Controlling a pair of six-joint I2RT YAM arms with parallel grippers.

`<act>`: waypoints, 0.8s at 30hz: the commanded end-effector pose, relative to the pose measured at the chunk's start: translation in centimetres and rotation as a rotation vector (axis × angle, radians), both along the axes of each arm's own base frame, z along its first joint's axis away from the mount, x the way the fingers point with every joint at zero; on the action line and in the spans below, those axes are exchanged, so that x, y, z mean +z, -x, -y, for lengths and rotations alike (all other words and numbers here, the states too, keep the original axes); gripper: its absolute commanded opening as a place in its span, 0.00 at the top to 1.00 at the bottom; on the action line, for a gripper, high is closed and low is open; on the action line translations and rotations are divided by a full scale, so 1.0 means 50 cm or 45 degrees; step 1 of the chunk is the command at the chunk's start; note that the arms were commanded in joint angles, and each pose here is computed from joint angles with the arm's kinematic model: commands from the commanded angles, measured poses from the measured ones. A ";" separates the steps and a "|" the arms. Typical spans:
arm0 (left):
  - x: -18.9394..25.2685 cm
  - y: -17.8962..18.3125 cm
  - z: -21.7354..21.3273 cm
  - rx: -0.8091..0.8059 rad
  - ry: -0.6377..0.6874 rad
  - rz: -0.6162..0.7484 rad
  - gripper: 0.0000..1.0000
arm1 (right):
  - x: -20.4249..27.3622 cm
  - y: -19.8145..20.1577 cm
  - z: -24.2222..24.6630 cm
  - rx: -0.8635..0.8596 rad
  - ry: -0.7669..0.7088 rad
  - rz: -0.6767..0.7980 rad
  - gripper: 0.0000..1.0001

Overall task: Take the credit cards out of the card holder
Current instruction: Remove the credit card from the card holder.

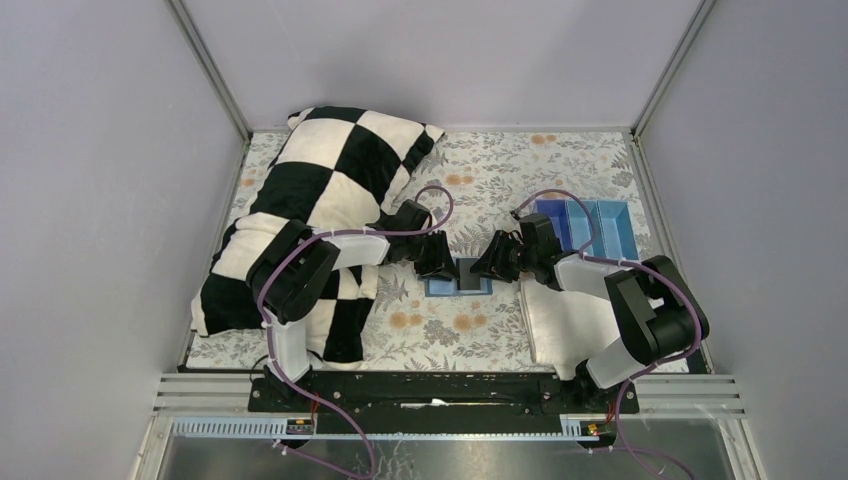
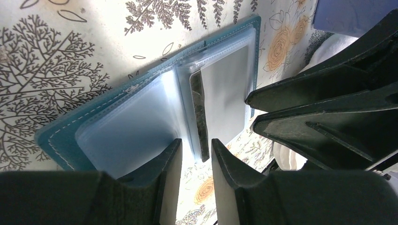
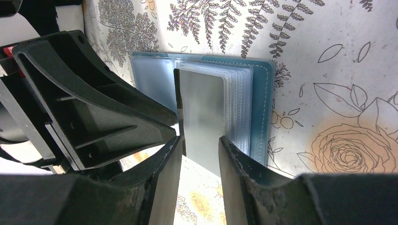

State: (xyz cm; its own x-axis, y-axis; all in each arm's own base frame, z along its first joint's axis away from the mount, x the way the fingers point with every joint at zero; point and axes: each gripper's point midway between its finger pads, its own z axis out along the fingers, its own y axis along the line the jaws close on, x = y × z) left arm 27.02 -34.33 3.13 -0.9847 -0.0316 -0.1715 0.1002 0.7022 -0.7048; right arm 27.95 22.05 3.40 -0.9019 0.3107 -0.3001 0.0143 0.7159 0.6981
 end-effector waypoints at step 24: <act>-0.010 -0.016 0.003 -0.011 -0.004 0.033 0.73 | -0.015 0.012 -0.001 0.032 -0.012 -0.003 0.58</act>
